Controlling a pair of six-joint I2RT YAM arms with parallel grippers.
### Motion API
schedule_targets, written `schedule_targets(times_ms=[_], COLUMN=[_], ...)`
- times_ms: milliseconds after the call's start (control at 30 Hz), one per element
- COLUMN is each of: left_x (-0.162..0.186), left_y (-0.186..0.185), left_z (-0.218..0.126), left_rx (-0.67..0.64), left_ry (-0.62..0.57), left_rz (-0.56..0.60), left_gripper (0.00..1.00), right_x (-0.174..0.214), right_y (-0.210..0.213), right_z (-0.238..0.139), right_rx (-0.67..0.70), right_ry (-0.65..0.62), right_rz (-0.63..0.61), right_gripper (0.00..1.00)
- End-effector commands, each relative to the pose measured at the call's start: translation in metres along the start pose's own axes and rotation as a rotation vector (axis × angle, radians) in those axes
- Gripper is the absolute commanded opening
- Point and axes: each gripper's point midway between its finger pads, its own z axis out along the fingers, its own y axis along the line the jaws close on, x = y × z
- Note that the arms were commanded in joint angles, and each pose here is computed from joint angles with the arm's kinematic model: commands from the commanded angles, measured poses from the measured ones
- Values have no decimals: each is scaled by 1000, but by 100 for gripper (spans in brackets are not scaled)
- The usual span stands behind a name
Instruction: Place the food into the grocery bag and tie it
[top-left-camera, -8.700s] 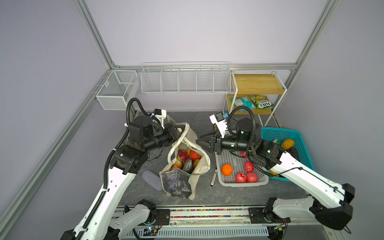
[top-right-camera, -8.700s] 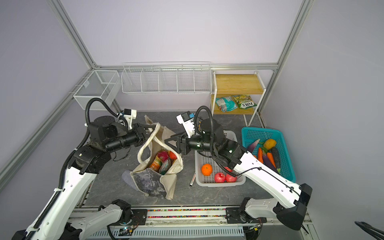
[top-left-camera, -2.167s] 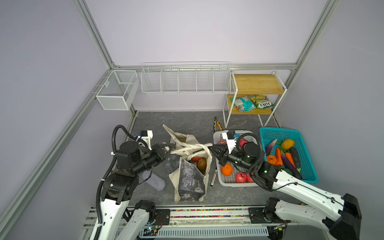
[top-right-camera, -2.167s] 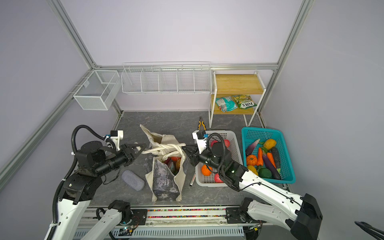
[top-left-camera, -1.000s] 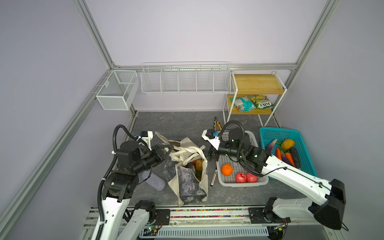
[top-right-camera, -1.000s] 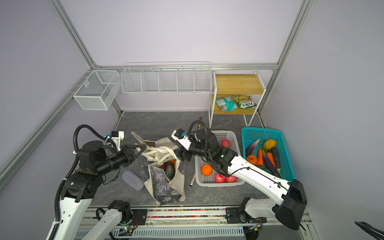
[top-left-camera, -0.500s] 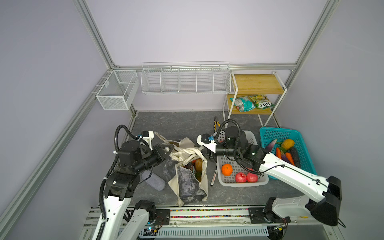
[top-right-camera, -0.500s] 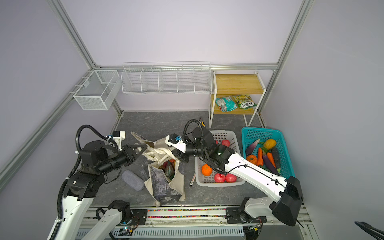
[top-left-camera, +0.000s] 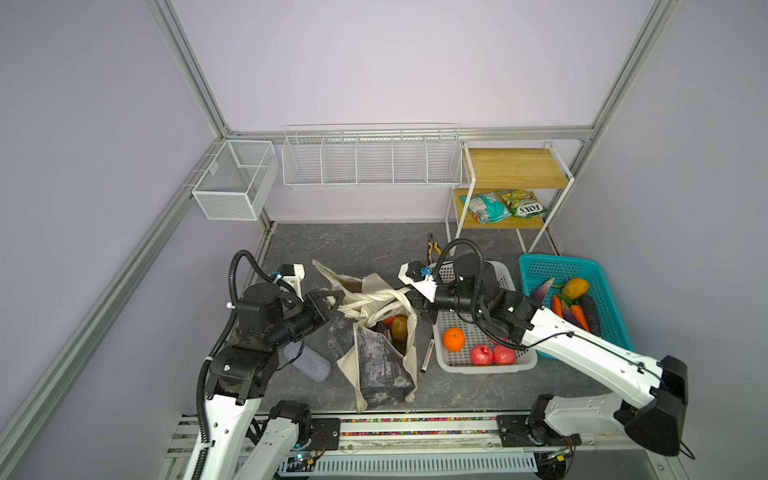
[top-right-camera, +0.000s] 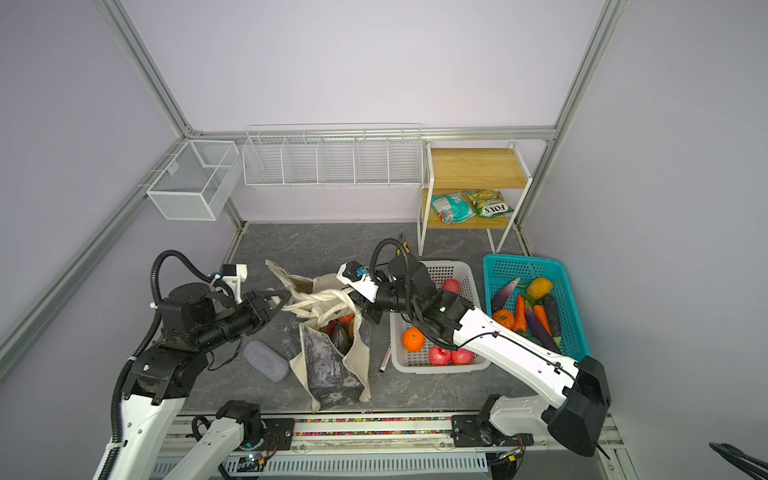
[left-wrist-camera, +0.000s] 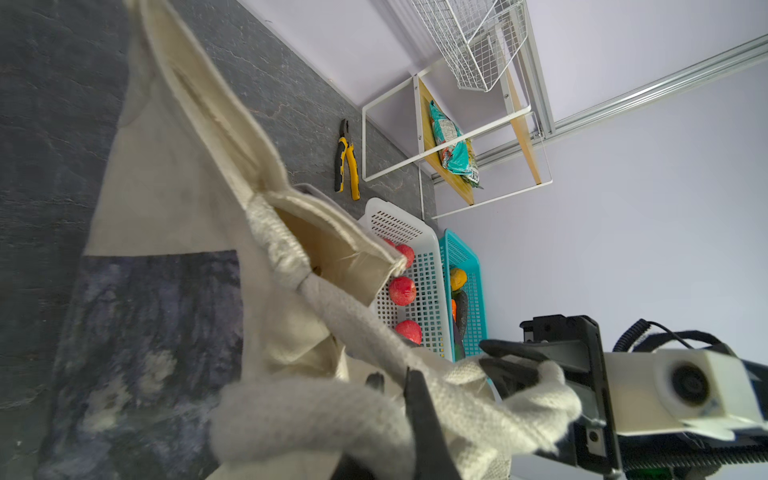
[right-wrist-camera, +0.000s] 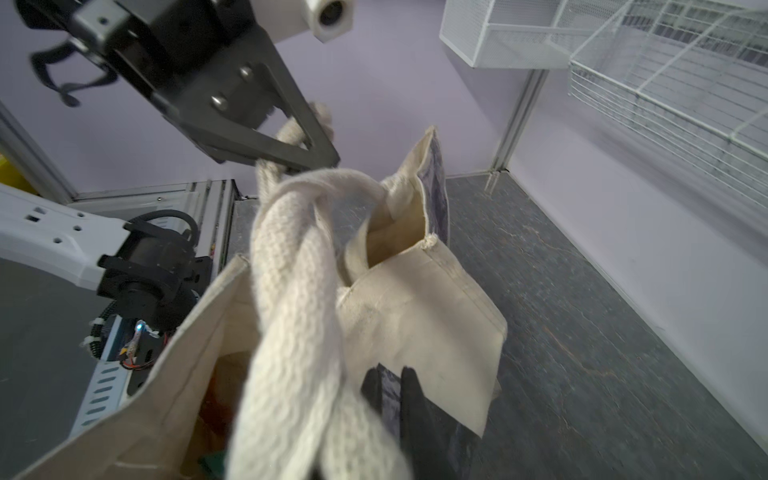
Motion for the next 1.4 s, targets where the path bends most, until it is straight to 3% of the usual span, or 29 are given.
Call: schedule_targets(times_ms=[0,233,500,1000,1367], left_x=[-10,-27,-42,-68,-86], left_y=[39,60,84,139,147], left_z=[-18,-42,-52,-56,-63], left_rx=[-223,-352,-410,-428,-447], left_ry=[-106,-262,-359,-394,-404], left_rz=[13,8,-70,-246,-256], left_gripper=[0,0,0,0,0], right_x=[-20,13,70,151,173], right_y=[-60,-111,-134,-138,-136], right_z=[-38,-93,-139,-201,-217], right_rx=[275,576,806,1133,1205], right_ry=[-136,-245,-210,-34,29], right_rz=[172,431,578,629,630], right_gripper=[7,7,7,7,7])
